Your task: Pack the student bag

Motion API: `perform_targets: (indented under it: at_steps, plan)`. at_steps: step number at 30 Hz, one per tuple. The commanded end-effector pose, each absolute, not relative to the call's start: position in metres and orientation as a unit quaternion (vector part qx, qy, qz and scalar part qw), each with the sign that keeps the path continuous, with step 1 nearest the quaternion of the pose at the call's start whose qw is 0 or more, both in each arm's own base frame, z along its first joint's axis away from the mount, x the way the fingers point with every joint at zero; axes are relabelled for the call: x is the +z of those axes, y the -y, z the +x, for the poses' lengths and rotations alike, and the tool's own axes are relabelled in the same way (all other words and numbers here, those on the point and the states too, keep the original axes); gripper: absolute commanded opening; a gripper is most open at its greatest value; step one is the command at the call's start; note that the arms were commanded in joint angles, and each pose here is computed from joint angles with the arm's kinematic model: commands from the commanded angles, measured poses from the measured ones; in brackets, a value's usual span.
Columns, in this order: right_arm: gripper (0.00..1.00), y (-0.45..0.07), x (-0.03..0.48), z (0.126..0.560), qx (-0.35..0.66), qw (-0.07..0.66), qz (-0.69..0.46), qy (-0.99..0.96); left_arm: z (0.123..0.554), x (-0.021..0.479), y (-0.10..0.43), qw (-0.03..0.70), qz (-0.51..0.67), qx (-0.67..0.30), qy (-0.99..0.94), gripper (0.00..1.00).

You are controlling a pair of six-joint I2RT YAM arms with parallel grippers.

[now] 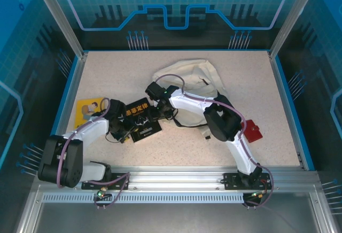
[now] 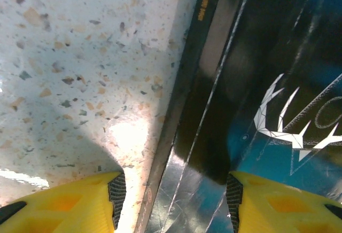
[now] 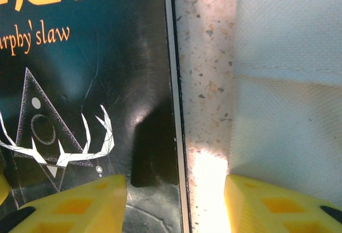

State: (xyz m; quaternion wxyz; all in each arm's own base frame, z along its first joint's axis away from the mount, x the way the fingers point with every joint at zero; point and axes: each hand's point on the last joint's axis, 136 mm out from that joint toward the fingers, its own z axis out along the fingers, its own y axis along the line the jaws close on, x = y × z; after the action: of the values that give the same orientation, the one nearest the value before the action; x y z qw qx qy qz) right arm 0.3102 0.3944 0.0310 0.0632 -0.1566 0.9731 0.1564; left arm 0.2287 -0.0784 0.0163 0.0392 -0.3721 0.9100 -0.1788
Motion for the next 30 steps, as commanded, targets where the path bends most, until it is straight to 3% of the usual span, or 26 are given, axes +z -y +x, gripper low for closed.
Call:
perform_targets:
  at_steps: [1,16,30]
  plan:
    - [0.51,-0.399,0.019,0.296,0.149,0.035,-0.174,-0.973,0.231,0.011,0.089,0.023,-0.361,-0.205,-0.91,0.55]
    - [0.45,-0.402,0.017,0.286,0.155,0.01,-0.191,-0.969,0.235,0.014,0.093,0.025,-0.352,-0.218,-0.91,0.48]
    - [0.44,-0.41,0.008,0.279,0.212,-0.037,-0.177,-0.96,0.271,0.078,0.127,0.09,-0.257,-0.362,-0.891,0.58]
